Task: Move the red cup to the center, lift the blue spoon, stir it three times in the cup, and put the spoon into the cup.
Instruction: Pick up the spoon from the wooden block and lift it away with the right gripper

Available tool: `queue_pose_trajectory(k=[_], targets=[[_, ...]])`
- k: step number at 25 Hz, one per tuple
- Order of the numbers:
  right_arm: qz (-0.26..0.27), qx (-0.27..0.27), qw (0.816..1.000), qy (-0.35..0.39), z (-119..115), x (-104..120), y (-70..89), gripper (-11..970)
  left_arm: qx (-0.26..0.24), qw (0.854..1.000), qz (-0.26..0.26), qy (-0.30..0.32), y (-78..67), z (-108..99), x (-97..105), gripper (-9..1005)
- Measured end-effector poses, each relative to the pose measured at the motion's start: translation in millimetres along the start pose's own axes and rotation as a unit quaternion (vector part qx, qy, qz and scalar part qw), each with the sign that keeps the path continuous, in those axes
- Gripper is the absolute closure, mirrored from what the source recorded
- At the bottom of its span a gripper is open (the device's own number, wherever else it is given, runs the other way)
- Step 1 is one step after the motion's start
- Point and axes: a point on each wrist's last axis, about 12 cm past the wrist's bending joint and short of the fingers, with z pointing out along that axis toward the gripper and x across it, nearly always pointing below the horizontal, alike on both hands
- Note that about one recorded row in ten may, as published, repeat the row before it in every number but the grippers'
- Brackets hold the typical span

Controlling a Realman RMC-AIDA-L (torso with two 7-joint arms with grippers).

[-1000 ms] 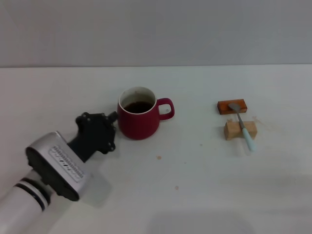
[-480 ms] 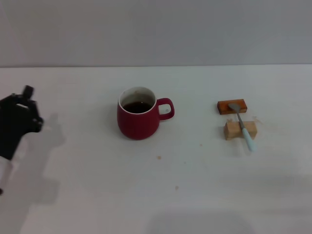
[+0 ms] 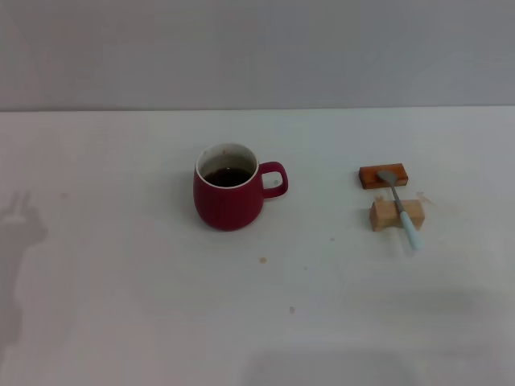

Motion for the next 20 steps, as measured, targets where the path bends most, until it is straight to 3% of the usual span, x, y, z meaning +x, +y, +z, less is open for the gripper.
queue_pose_trajectory(k=[4, 15, 20], targets=[[0.0, -0.016, 1.0, 0.006, 0.8, 2.1, 3.2, 275, -0.003, 1.0, -0.002, 0.002, 1.3, -2.0, 0.8, 823], [0.016, -0.097, 0.993, 0.071, 3.6, 20.3, 27.8, 274, 0.001, 1.0, 0.0, 0.013, -0.5, -4.2, 3.8, 598], [0.012, -0.104, 0.989, 0.1, 4.0, 27.8, 29.5, 274, 0.001, 1.0, 0.004, 0.021, -0.2, -4.5, 5.8, 364]])
